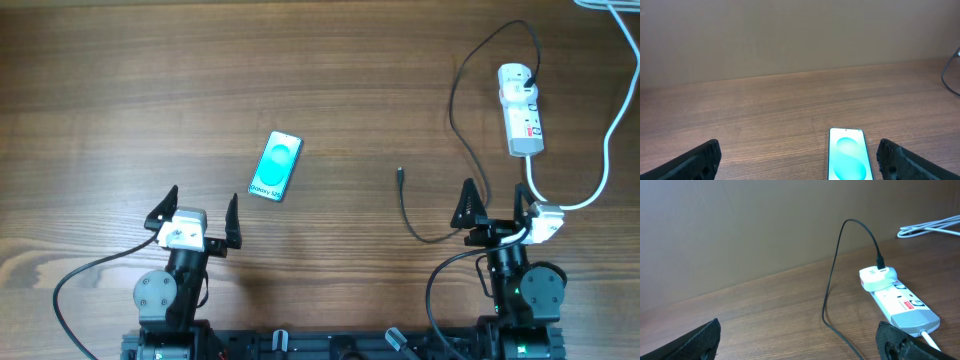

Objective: Plug charger to phone and switch on socket

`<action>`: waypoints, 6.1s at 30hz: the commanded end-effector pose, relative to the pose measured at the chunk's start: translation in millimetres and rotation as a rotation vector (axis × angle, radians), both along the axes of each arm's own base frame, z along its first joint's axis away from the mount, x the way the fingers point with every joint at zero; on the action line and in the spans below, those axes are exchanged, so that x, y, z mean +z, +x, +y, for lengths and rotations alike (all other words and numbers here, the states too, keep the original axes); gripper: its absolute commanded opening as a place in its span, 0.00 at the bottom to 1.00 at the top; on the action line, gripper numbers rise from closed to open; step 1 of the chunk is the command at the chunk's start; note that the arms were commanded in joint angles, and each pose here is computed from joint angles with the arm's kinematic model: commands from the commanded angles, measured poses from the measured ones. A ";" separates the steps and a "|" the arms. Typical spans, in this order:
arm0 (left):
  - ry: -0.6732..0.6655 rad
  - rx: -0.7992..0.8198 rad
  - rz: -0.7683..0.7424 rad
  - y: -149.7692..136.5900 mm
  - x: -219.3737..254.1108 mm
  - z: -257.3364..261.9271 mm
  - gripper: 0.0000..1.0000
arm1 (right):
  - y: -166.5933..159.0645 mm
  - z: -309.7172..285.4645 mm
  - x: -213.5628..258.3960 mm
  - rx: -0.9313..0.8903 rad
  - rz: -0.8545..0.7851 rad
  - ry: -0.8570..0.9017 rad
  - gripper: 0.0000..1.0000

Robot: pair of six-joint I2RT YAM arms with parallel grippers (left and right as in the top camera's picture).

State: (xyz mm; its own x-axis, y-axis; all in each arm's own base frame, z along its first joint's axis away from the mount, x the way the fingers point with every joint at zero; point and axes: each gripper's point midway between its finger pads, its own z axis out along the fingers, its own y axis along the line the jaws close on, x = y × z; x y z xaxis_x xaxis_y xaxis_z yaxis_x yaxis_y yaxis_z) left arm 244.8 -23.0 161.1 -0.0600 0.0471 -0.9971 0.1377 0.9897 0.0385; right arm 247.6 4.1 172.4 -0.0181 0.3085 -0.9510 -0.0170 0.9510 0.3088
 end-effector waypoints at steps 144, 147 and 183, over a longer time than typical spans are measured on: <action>-0.306 -0.201 0.714 55.5 123.3 -47.6 1.00 | 0.4 -0.8 -0.2 -0.007 0.000 0.003 1.00; -0.326 -0.181 0.851 73.0 84.9 -47.6 1.00 | 0.4 -0.8 -0.2 -0.007 0.000 0.003 1.00; -0.091 -0.019 1.245 102.1 -68.2 -84.2 1.00 | 0.4 -0.8 -0.2 -0.007 0.000 0.003 1.00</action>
State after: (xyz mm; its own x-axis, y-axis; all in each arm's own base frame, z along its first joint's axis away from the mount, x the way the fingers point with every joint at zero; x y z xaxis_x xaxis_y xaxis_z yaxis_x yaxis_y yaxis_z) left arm 341.3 -112.1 107.7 -0.9593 -0.0102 -0.2821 0.0650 0.9646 -0.2556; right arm 248.0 4.1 171.1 -0.0239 0.3085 -0.9509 -0.0151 0.9510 0.3089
